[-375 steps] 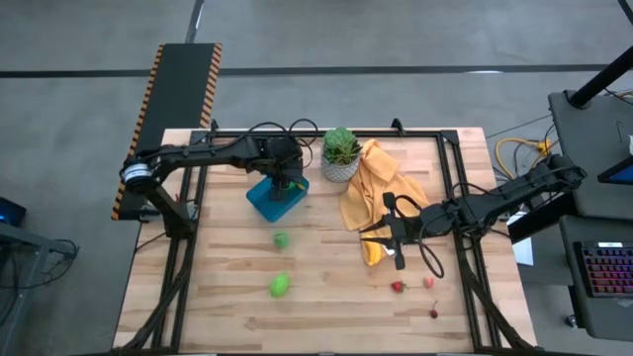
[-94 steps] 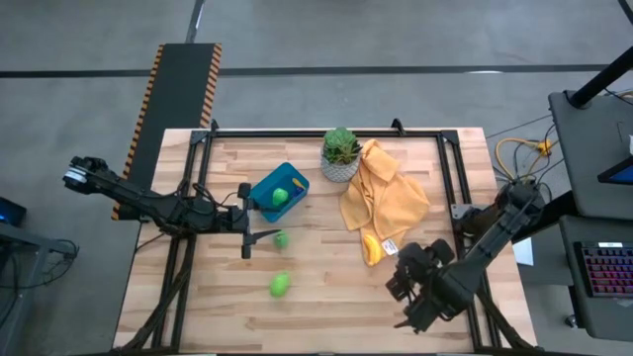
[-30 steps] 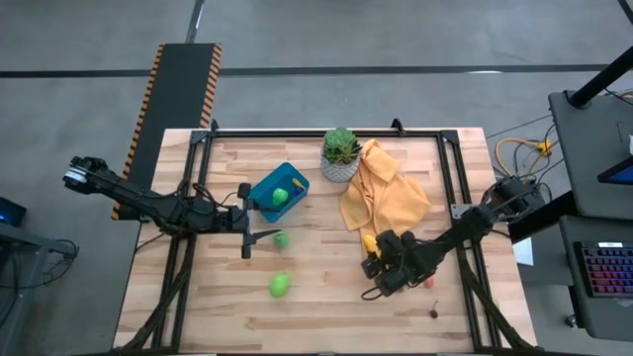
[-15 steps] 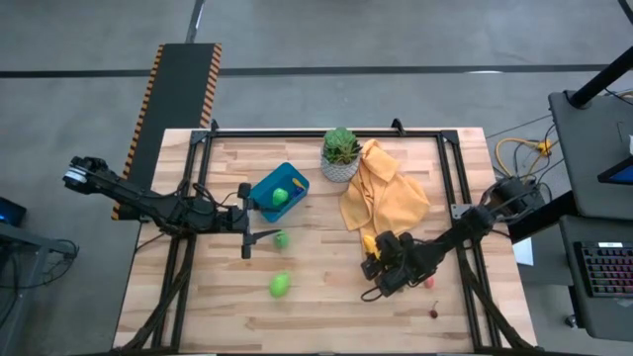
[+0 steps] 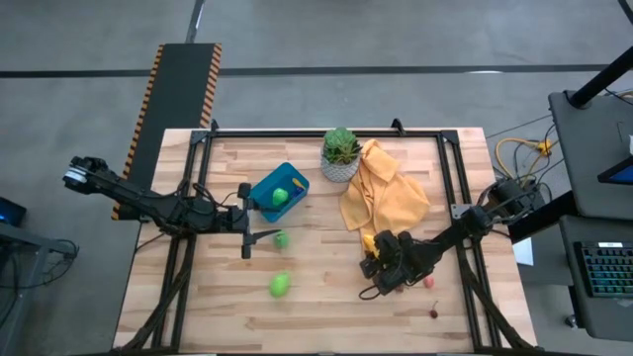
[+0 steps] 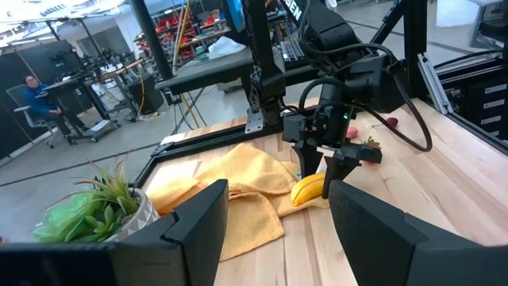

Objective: Pick and placing Produce into tupperware
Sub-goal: Put the yellow banana into the blue bin

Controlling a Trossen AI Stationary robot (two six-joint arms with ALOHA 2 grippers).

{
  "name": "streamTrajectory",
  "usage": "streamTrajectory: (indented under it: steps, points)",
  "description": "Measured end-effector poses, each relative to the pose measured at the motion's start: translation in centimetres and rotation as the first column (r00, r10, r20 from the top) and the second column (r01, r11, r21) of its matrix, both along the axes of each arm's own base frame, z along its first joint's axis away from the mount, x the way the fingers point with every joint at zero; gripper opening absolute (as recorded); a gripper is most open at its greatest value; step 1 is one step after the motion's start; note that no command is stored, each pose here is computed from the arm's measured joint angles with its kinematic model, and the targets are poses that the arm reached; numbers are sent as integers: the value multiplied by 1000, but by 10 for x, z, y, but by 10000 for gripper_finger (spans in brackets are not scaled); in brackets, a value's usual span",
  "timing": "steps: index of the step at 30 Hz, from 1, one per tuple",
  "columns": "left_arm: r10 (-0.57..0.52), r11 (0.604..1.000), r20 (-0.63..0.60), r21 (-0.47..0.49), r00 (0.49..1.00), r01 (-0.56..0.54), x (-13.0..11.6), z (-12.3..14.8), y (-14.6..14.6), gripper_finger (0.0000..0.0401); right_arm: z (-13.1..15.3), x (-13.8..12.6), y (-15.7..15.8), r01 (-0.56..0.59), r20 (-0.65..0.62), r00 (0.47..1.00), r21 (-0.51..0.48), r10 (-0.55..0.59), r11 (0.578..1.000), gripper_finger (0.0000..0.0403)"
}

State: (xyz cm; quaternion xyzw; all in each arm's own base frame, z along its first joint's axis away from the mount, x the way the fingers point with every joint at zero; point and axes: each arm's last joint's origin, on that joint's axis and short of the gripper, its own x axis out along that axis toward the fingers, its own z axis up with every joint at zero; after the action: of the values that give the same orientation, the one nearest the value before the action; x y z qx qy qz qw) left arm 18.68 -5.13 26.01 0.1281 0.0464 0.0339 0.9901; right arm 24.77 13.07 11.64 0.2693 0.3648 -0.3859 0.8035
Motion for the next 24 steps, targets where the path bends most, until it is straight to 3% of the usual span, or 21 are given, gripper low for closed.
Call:
streamTrajectory:
  steps: [24]
  points:
    - [0, 1000, 0, 0, 1000, 0, 0, 0, 0, 206, 0, 0, 0, -1, 2, 1000, 1, 1, 1000, 172]
